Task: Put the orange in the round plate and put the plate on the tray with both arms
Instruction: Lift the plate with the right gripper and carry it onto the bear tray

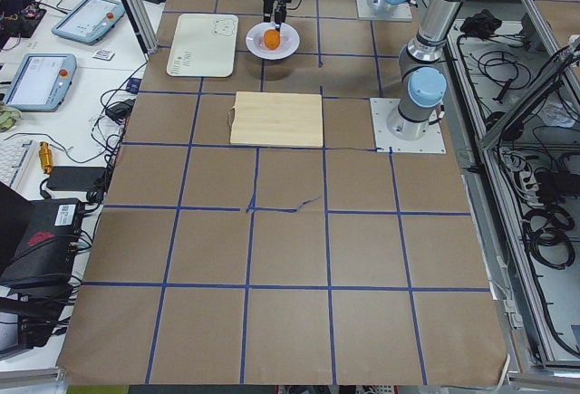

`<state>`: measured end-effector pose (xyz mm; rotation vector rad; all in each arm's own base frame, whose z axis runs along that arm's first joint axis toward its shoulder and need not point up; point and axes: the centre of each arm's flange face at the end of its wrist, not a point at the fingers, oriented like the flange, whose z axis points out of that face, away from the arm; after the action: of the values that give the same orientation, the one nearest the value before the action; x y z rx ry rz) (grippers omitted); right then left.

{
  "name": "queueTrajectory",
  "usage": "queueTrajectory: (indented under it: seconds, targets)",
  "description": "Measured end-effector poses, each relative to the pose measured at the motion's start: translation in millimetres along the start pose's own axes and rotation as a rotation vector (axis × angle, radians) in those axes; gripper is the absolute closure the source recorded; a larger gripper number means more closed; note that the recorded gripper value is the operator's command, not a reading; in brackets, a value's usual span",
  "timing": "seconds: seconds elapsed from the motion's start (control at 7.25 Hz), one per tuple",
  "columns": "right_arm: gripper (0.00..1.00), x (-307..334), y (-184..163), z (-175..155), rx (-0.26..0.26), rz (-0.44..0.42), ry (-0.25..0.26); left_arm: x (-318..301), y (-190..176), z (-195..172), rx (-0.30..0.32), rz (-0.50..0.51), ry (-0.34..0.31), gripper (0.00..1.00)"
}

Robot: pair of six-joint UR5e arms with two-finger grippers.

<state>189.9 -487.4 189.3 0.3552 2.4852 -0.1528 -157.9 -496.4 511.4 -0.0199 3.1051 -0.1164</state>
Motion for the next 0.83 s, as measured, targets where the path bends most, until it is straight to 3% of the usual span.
queueTrajectory:
  seconds: [0.41,0.83]
  targets:
    - [0.98,-45,-100,-21,0.030,0.036,0.016,0,0,0,0.001,0.000,-0.001,0.00]
    - [0.98,-50,-213,18,0.085,0.059,0.065,0,1,-1,0.002,0.000,-0.002,0.00]
